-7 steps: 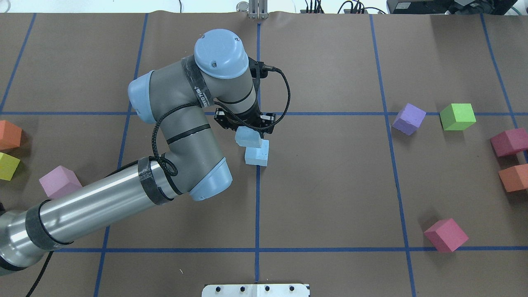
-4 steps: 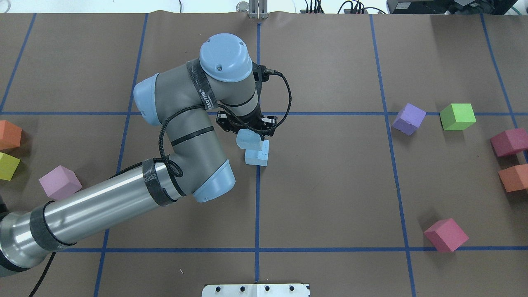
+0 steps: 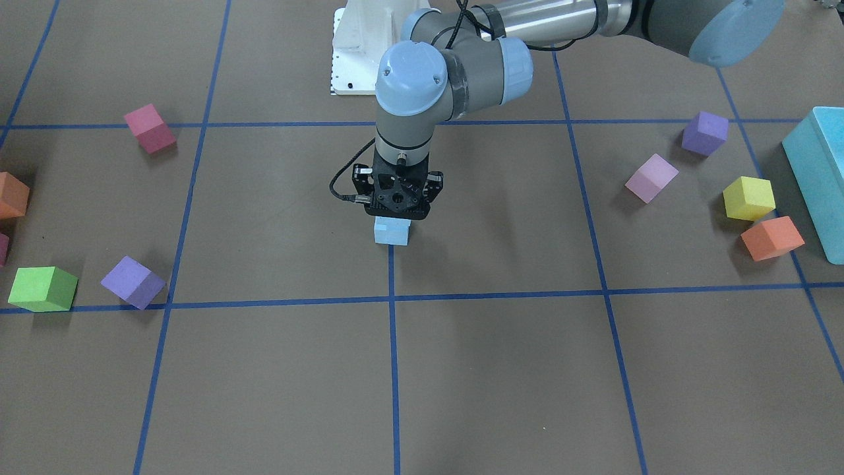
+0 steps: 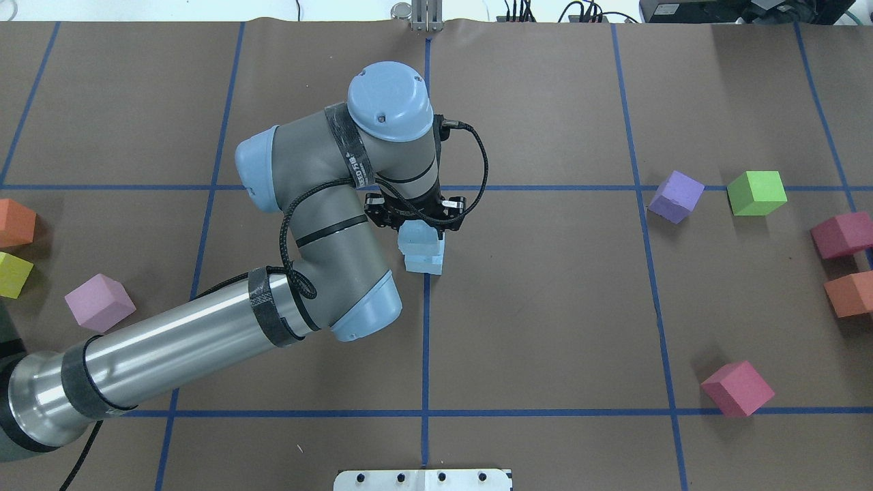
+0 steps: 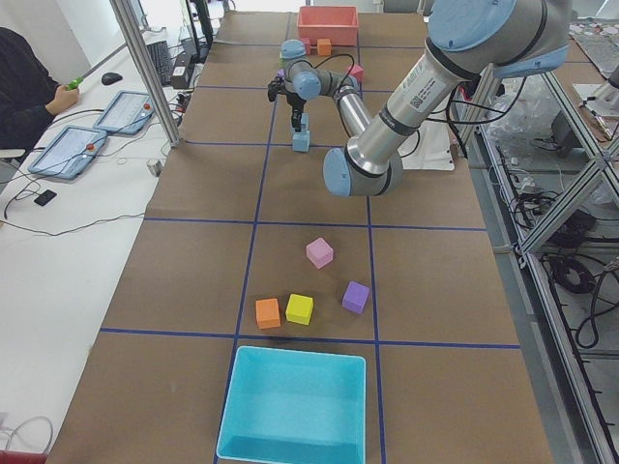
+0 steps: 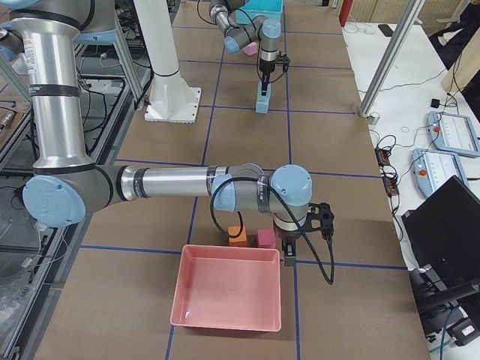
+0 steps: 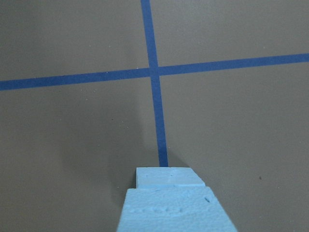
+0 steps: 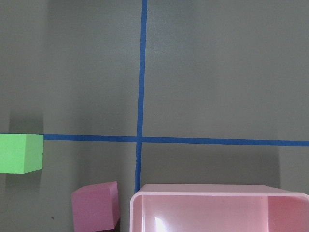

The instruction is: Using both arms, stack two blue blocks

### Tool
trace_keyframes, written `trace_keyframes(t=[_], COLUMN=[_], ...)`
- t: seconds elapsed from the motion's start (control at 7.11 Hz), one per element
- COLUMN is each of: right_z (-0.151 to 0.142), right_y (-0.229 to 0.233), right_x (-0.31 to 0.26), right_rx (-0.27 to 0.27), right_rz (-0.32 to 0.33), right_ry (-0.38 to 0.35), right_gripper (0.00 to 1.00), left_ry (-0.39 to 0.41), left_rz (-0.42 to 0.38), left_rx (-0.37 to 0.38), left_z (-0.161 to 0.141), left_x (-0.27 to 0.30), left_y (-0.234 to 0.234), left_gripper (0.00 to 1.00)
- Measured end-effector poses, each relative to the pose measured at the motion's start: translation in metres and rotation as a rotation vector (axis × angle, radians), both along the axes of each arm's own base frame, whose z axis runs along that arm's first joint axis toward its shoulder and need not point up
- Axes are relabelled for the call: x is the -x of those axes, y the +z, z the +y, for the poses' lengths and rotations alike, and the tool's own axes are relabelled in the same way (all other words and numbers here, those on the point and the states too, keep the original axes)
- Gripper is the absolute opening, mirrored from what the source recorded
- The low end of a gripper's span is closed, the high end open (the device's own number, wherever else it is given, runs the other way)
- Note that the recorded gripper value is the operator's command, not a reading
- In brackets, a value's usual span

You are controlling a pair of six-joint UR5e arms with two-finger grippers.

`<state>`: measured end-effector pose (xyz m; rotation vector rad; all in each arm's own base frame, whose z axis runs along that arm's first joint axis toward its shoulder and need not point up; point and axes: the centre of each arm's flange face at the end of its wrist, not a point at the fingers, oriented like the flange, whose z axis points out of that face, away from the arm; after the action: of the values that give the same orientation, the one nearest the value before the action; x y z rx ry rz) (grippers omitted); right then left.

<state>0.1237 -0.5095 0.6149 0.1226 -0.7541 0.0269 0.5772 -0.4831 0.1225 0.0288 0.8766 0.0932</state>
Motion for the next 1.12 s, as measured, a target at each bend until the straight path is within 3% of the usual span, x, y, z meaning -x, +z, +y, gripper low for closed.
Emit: trace_keyframes(t=[1.12], right_z=[0.0], right_y=[0.001], right_x=[0.001], right_rx=[0.004], right_rz=[0.0], right_ry=[-0.002], right_gripper=[1.0], left_ry=[0.016], left_rz=[-0.04], left_rx=[-0.039], left_z=[-0.002], left_x=[-0.016], left_y=[0.004], left_gripper=[0.63])
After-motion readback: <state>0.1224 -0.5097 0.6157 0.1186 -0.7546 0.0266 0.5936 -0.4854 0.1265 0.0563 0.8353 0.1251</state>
